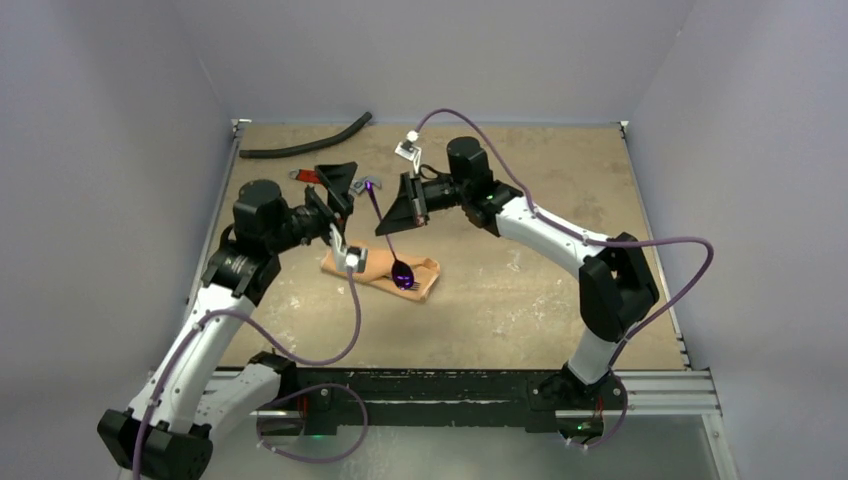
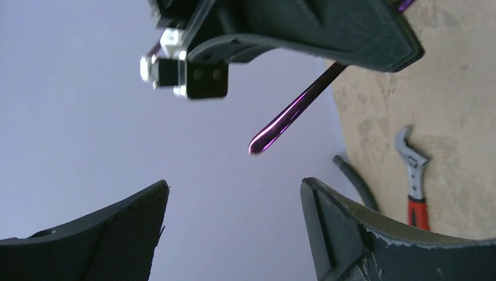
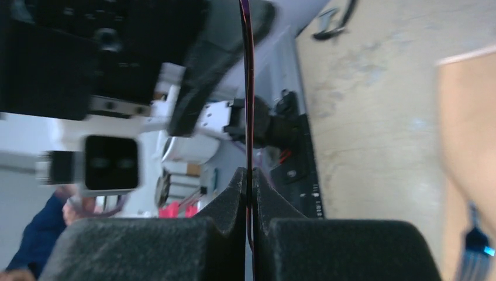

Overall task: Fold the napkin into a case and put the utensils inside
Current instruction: Pass from the right arm to the left, then pass from the left arm to the right, then insert the spoon into the folded napkin, then reset both arms

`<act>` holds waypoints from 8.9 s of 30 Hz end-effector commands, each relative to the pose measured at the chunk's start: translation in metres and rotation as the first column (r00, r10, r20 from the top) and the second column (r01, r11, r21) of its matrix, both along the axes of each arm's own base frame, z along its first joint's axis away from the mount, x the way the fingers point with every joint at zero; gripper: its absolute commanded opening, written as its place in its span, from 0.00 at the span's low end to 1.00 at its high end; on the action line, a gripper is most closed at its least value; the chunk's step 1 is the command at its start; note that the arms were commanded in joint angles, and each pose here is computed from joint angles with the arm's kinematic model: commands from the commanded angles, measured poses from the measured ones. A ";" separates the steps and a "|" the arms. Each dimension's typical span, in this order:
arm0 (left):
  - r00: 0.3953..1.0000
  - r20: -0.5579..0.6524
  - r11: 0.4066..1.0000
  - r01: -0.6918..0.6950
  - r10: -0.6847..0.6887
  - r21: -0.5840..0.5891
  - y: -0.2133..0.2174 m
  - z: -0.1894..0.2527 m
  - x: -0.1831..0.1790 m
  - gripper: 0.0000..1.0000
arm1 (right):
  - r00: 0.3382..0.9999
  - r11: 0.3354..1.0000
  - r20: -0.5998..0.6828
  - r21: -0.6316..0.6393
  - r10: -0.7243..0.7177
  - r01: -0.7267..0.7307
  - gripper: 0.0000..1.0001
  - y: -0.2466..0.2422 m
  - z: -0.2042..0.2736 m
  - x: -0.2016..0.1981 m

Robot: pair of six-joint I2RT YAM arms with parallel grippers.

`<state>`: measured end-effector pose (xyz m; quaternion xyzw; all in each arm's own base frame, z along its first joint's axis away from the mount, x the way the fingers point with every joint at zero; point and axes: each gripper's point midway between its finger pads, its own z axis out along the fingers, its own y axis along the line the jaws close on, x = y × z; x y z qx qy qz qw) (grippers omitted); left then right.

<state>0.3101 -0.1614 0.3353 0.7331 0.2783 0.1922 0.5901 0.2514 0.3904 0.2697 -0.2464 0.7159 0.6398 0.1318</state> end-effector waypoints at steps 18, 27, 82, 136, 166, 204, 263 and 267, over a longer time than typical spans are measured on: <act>0.829 0.435 0.927 0.244 -0.352 0.286 -0.019 0.009 -0.080 0.70 | 0.965 0.953 0.040 0.146 0.261 -0.264 0.00 0.027 0.065 -0.062; 0.828 0.432 0.925 0.249 -0.357 0.288 -0.021 0.003 -0.074 0.44 | 0.956 0.946 0.016 0.138 0.293 -0.293 0.00 0.038 0.057 -0.063; 0.896 0.258 0.920 -0.388 0.362 0.053 0.070 -0.023 0.018 0.14 | 0.869 0.874 -0.246 0.130 -0.429 0.468 0.00 -0.008 0.041 0.003; -0.335 -0.881 0.376 -0.810 0.334 0.451 0.091 -0.312 0.015 0.28 | 0.818 0.713 -0.022 -0.504 -0.575 0.488 0.00 -0.170 -0.133 -0.058; -0.340 -0.878 0.386 -0.801 0.337 0.458 0.091 -0.313 0.017 0.16 | 0.773 0.680 -0.056 -0.519 -0.632 0.519 0.00 -0.158 -0.178 -0.032; -0.338 -0.865 0.427 -0.765 0.370 0.482 0.095 -0.318 0.011 0.09 | 0.801 0.685 -0.035 -0.540 -0.598 0.489 0.00 -0.067 -0.216 0.024; 0.264 -0.962 0.149 -0.956 0.074 -0.251 0.134 -0.239 0.078 0.98 | -0.432 -0.459 0.776 0.208 -0.460 0.863 0.98 -0.413 -0.100 0.068; 0.474 -0.876 0.104 -0.879 0.094 -0.464 0.137 -0.230 0.054 0.99 | -0.443 -0.461 0.756 0.210 -0.483 0.862 0.98 -0.420 -0.103 0.075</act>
